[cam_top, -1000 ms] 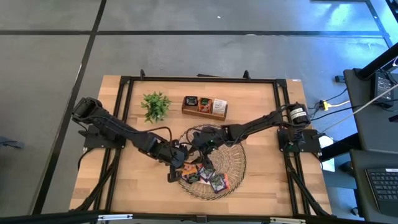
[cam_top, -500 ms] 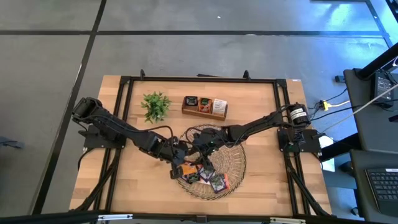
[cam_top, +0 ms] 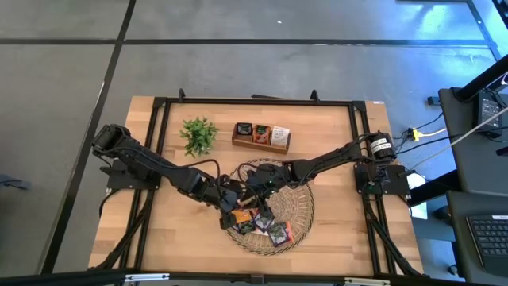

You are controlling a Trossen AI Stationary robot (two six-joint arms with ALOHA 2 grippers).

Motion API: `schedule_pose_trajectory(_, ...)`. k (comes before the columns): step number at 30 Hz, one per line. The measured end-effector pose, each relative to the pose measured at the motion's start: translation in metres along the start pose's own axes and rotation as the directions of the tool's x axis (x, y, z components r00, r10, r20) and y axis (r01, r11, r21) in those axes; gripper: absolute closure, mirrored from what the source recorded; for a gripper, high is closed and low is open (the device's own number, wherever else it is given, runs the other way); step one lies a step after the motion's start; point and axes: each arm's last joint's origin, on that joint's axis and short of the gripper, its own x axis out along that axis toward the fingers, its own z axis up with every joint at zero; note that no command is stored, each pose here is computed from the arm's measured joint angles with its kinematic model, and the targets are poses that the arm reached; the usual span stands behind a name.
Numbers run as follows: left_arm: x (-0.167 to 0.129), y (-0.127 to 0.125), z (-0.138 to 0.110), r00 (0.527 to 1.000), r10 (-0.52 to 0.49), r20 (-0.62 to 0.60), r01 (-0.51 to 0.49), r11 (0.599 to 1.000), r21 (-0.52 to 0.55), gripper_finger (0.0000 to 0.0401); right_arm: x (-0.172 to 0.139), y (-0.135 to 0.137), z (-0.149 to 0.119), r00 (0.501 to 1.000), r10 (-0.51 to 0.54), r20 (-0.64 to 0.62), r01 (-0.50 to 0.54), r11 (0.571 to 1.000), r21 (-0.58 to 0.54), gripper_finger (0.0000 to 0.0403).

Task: Pick & Place Tea
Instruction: Put the orange and black tea bag into the middle section of the wooden organizer

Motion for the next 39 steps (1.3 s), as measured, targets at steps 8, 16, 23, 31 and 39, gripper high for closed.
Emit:
schedule_pose_trajectory(8, 0.000, 0.000, 0.000, 1.000, 0.002, -0.002, -0.002, 1.000, 0.002, 0.0398, 0.000, 0.000, 0.000, 1.000, 0.007, -0.004, -0.007, 1.000, 0.000, 0.0328)
schedule_pose_trajectory(16, 0.000, 0.000, 0.000, 1.000, 0.003, -0.003, -0.003, 0.998, 0.065, 0.0394, 0.000, 0.000, 0.000, 1.000, 0.007, -0.004, -0.007, 1.000, -0.003, 0.0359)
schedule_pose_trajectory(23, 0.000, 0.001, 0.000, 1.000, 0.022, 0.013, -0.023, 0.998, 0.063, 0.0347, 0.000, 0.000, -0.001, 1.000, 0.005, -0.009, -0.005, 1.000, -0.003, 0.0376)
schedule_pose_trajectory(31, -0.015, 0.002, 0.001, 0.999, 0.035, 0.039, -0.037, 0.998, 0.044, 0.0291, 0.000, 0.000, -0.001, 1.000, 0.005, -0.011, -0.005, 0.999, -0.031, 0.0397)
schedule_pose_trajectory(39, -0.053, 0.000, -0.010, 0.933, 0.211, 0.292, -0.238, 0.969, 0.060, 0.0281, -0.001, 0.002, -0.001, 0.995, 0.100, -0.018, -0.101, 0.993, -0.058, 0.0399)
